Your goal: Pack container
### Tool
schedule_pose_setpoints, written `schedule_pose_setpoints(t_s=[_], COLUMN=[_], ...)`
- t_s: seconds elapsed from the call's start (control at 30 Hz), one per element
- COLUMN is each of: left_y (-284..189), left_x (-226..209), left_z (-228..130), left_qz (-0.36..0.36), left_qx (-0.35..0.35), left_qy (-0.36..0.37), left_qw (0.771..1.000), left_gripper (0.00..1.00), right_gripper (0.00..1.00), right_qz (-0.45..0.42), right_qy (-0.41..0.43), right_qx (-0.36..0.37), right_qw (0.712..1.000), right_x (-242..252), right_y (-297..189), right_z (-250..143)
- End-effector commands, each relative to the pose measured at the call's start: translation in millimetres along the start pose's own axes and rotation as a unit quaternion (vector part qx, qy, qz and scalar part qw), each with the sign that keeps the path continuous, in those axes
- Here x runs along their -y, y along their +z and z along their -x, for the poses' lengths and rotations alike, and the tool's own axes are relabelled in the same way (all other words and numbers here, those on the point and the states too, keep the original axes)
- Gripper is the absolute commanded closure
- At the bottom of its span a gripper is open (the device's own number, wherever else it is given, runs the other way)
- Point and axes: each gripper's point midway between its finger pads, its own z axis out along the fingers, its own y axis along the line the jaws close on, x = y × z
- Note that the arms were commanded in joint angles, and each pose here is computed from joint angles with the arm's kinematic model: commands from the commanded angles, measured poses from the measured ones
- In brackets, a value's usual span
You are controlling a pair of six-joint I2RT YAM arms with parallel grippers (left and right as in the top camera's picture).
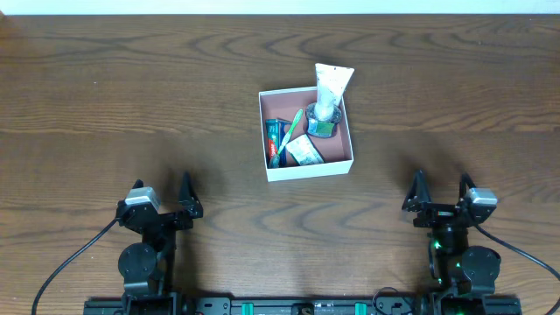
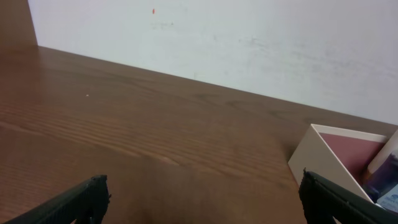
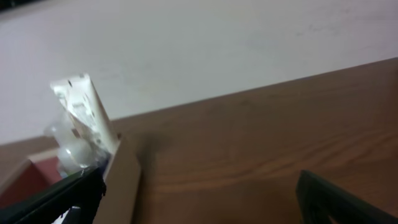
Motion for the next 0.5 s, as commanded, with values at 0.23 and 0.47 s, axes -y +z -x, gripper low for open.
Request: schedule_pose_setpoints(t_s=[0.23,0.47], left_y=[0.5,0.5], left_x=[-1.7,-1.7], left_z=[-14.9,-14.9], left_qz=[0.001,0.001], left_qx=[-0.024,-0.024], left_qy=[0.0,0.0], left_qw=[1.0,1.0], left_gripper=[0.02,0.02], right_gripper=[0.01,0.01], right_qz=[0.067,0.033], right_qy=[-0.12,-0.12], right_qx=[-0.026,-0.023], right_qw=[0.99,0.992], right_x=[-17.4,-4.1], right_y=[-2.4,-1.3], right_z=[-14.2,-11.1])
